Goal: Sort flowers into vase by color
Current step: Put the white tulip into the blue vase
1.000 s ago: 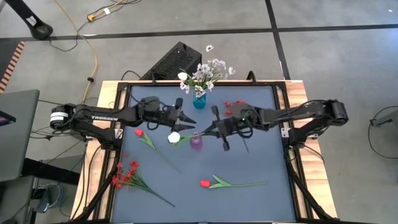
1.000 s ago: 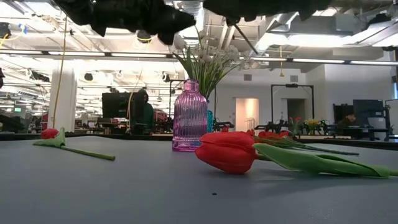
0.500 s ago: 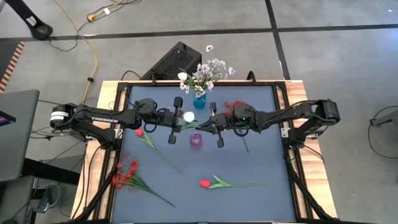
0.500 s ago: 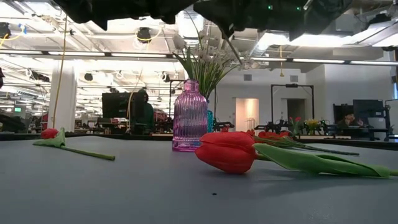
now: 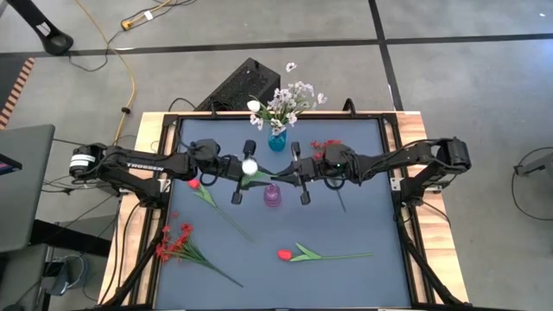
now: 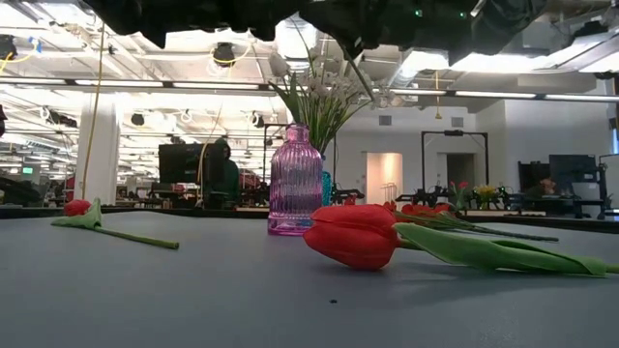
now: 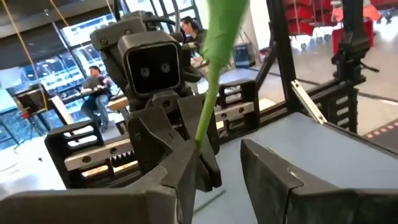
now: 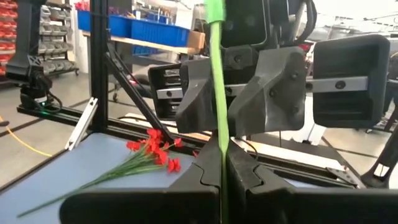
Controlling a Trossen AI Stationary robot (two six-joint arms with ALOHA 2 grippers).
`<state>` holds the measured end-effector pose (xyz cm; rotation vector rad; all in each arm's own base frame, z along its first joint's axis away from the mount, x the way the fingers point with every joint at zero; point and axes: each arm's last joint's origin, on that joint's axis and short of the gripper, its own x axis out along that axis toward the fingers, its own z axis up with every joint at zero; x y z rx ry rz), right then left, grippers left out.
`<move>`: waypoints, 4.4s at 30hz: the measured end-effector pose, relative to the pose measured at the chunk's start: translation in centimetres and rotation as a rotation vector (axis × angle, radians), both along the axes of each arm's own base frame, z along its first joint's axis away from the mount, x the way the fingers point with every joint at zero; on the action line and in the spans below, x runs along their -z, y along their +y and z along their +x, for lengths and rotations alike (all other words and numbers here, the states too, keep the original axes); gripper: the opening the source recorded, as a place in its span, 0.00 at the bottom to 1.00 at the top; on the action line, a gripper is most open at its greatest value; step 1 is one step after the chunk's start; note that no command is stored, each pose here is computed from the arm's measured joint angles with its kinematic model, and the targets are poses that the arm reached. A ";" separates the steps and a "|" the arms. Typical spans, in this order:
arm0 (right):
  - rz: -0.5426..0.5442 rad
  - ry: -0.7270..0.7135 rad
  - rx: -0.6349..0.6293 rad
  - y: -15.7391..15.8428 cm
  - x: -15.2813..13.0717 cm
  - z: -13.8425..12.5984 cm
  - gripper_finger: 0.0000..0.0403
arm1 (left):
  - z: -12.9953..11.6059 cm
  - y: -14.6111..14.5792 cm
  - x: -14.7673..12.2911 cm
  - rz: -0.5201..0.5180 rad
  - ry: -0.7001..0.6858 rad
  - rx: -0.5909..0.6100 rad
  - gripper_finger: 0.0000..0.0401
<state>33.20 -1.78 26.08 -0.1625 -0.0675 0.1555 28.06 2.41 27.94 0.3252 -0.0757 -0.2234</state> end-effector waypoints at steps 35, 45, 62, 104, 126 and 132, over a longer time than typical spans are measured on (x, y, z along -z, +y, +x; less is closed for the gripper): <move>0.123 0.013 0.031 -0.6 0.0 0.1 0.44 | -0.2 1.0 -0.9 -0.095 -0.059 -0.174 0.00; 0.093 0.208 0.070 -1.5 -1.4 0.8 0.57 | 1.0 2.2 -3.8 -0.090 0.215 -0.194 0.00; 0.053 0.251 0.070 -1.5 -2.3 1.1 0.52 | 0.8 2.2 -4.0 -0.107 0.343 -0.203 0.00; 0.074 -0.411 0.515 -3.1 3.0 -9.9 0.06 | -1.1 2.3 -4.0 -0.025 0.219 -0.287 0.34; 0.066 -0.400 0.657 -7.5 4.9 -5.8 0.06 | -6.1 5.7 3.4 -0.229 0.080 -0.481 0.34; 0.120 -0.395 0.656 -8.7 4.7 -5.6 0.06 | -6.2 5.8 3.4 -0.225 0.080 -0.484 0.34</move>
